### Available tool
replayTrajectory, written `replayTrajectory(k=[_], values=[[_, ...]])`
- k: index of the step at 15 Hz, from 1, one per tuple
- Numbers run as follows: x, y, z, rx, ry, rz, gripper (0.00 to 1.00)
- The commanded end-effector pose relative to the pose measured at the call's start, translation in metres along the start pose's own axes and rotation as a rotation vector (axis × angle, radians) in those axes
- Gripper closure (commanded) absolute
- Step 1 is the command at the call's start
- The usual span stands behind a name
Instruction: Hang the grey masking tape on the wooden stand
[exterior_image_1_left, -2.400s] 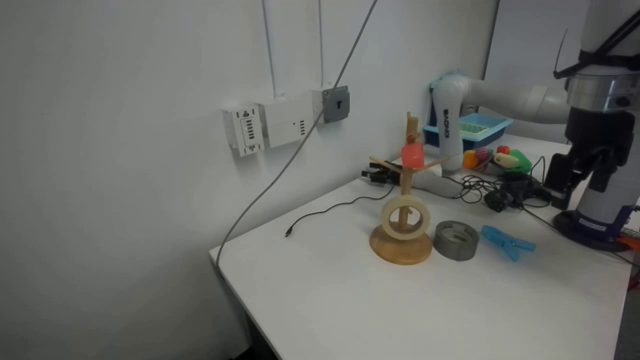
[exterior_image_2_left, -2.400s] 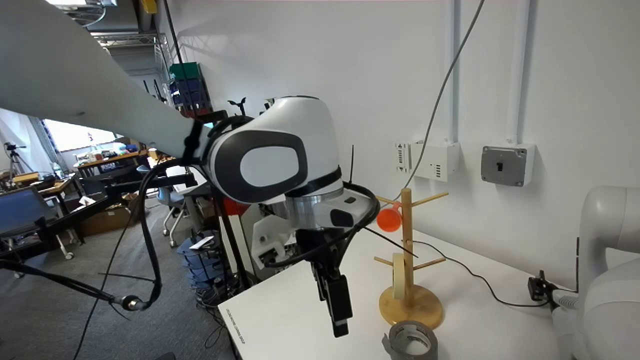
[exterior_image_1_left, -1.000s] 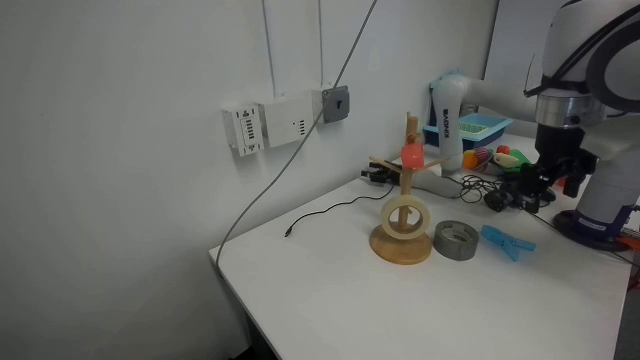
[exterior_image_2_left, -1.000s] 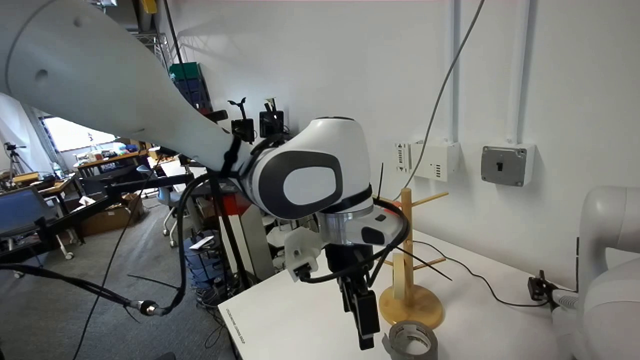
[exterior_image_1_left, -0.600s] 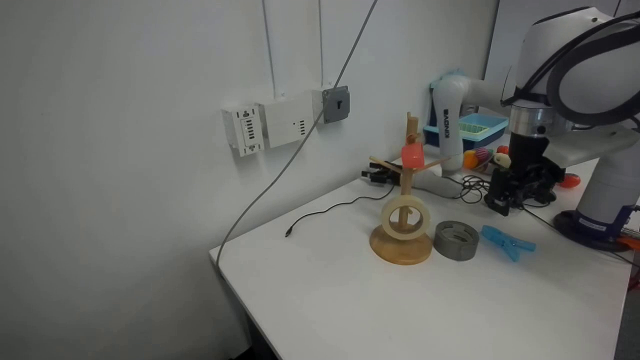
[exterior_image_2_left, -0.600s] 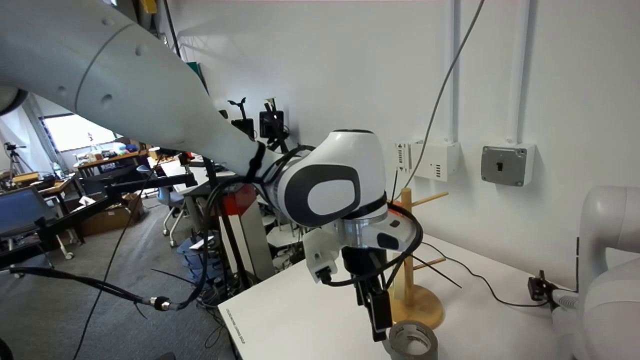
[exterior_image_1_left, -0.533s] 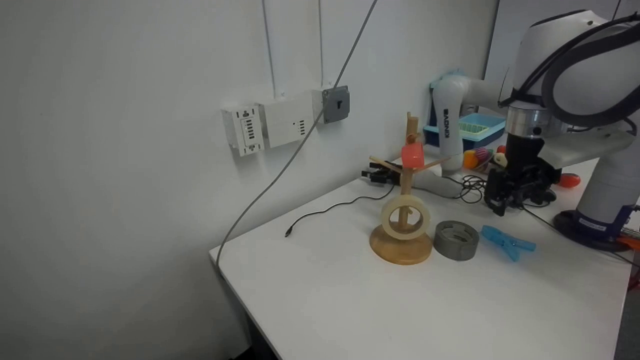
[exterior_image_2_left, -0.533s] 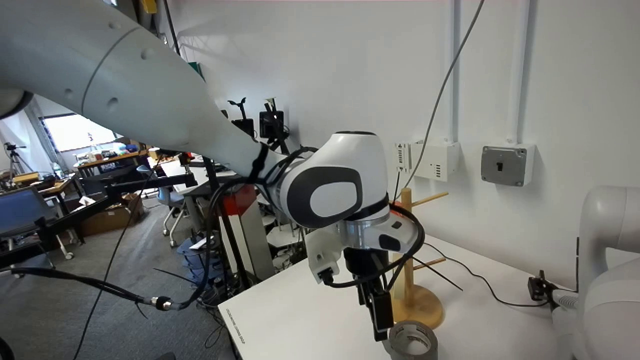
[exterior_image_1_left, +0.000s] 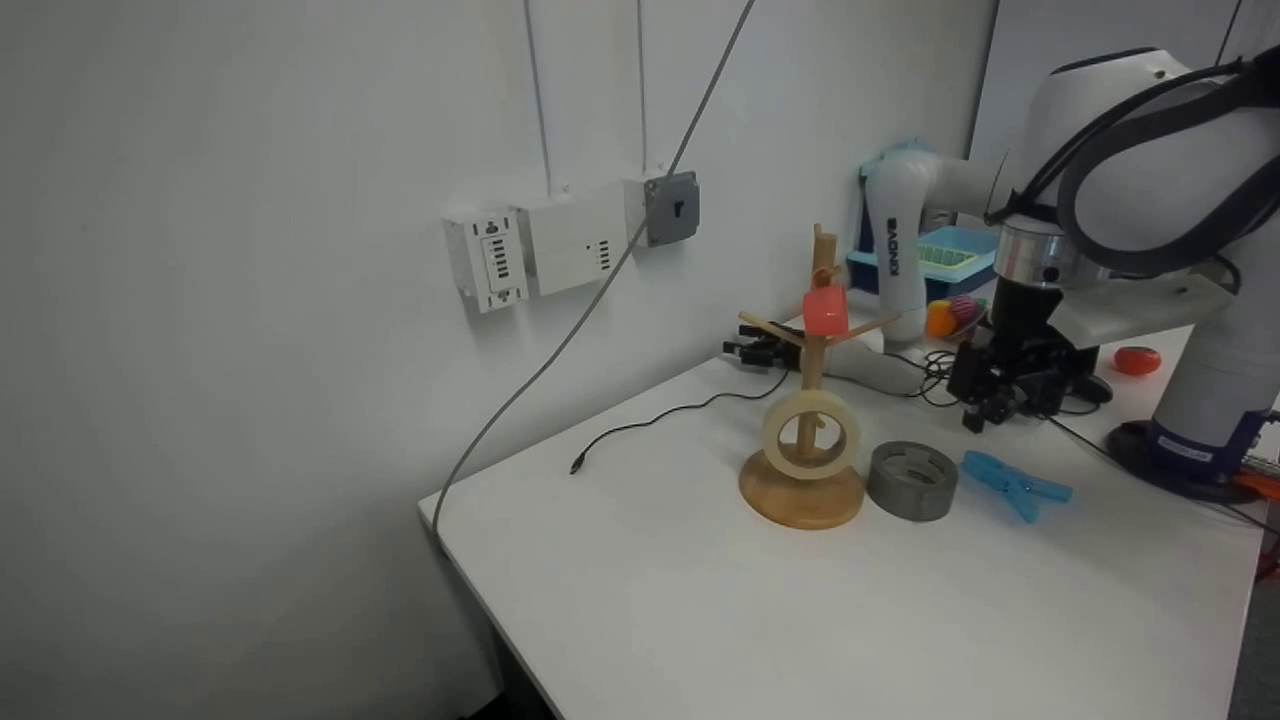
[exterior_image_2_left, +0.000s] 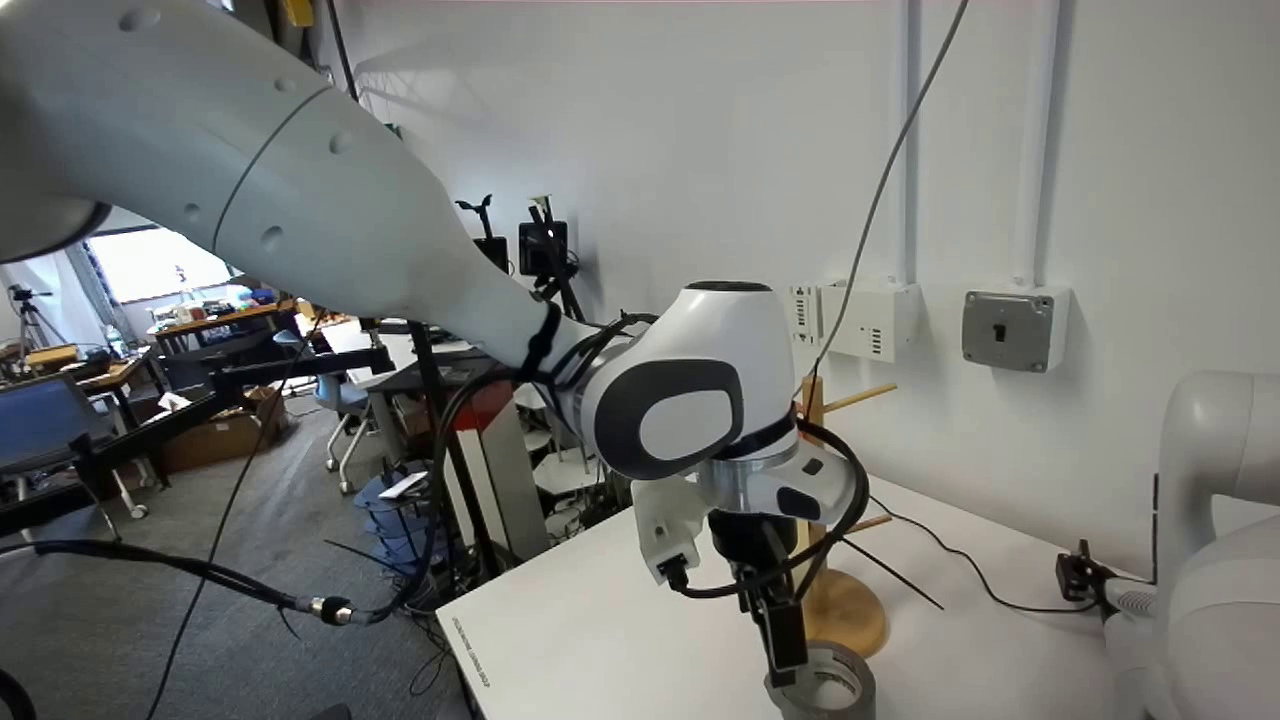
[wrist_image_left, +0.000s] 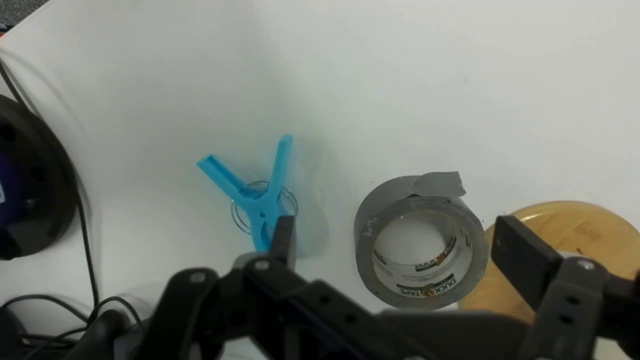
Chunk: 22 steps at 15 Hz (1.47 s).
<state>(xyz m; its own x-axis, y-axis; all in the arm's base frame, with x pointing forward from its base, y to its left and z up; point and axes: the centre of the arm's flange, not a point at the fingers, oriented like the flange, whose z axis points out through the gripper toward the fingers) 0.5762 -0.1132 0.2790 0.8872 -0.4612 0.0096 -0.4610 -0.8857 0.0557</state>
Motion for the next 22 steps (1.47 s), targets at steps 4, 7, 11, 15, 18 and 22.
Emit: replayTrajectory(k=[4, 7, 11, 15, 18, 22], values=[[0.004, -0.001, 0.006, -0.010, 0.007, 0.023, 0.00], [0.009, -0.001, 0.021, 0.007, 0.003, 0.050, 0.00], [0.016, -0.002, 0.044, 0.010, 0.005, 0.083, 0.00], [0.025, 0.002, 0.067, -0.014, 0.034, 0.131, 0.00], [0.034, 0.007, 0.082, -0.011, 0.047, 0.174, 0.00], [0.044, 0.006, 0.096, -0.005, 0.051, 0.203, 0.00]])
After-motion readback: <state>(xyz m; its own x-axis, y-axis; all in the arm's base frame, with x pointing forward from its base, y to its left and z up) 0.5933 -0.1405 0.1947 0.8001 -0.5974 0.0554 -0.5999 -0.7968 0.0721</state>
